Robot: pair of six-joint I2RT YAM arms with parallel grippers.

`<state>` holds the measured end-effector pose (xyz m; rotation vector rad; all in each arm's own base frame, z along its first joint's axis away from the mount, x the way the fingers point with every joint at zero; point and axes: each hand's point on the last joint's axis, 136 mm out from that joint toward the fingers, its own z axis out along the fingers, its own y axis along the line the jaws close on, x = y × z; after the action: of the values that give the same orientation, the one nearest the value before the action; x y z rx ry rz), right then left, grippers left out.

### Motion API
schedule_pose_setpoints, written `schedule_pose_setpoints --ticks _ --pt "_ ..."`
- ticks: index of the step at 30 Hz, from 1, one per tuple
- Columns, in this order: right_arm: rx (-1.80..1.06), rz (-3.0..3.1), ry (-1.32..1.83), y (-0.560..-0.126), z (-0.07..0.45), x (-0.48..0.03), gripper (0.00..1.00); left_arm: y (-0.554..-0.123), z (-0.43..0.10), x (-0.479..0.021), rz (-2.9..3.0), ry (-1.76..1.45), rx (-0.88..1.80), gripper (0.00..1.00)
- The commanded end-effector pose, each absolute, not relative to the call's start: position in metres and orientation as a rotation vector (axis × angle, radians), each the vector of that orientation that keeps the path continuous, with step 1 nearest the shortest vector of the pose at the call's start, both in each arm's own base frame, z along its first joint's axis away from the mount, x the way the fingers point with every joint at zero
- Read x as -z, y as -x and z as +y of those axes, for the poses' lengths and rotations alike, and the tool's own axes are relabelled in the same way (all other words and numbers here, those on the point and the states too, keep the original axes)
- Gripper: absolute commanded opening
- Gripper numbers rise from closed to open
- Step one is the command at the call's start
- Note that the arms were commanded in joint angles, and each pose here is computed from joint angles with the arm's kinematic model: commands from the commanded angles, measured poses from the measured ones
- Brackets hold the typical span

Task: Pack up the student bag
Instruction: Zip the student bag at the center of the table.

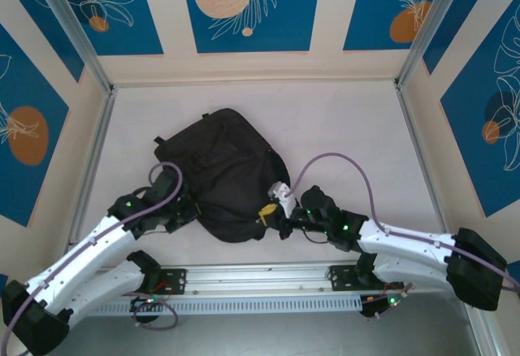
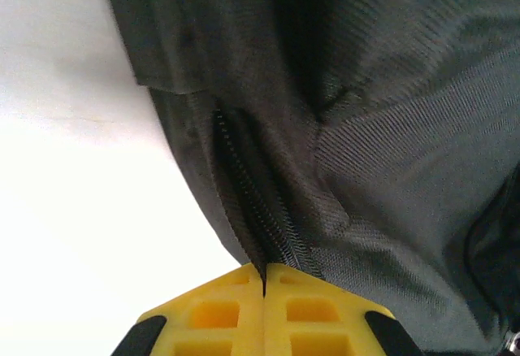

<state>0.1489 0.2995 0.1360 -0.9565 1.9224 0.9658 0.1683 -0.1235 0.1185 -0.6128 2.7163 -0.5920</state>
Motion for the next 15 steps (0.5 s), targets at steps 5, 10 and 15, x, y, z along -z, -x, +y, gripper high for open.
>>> schedule_pose_setpoints --ticks 5,10,15 --pt "-1.096 1.804 1.103 -0.136 0.364 -0.162 0.0 -0.184 -0.082 -0.135 2.738 0.586 0.426 0.06" --pt "-1.08 1.846 1.027 -0.149 0.378 -0.164 0.0 -0.168 -0.103 -0.145 2.743 0.697 0.667 0.51" --pt "-1.073 1.847 0.995 -0.152 0.375 -0.164 0.0 -0.136 -0.109 -0.143 2.738 0.838 0.782 0.67"
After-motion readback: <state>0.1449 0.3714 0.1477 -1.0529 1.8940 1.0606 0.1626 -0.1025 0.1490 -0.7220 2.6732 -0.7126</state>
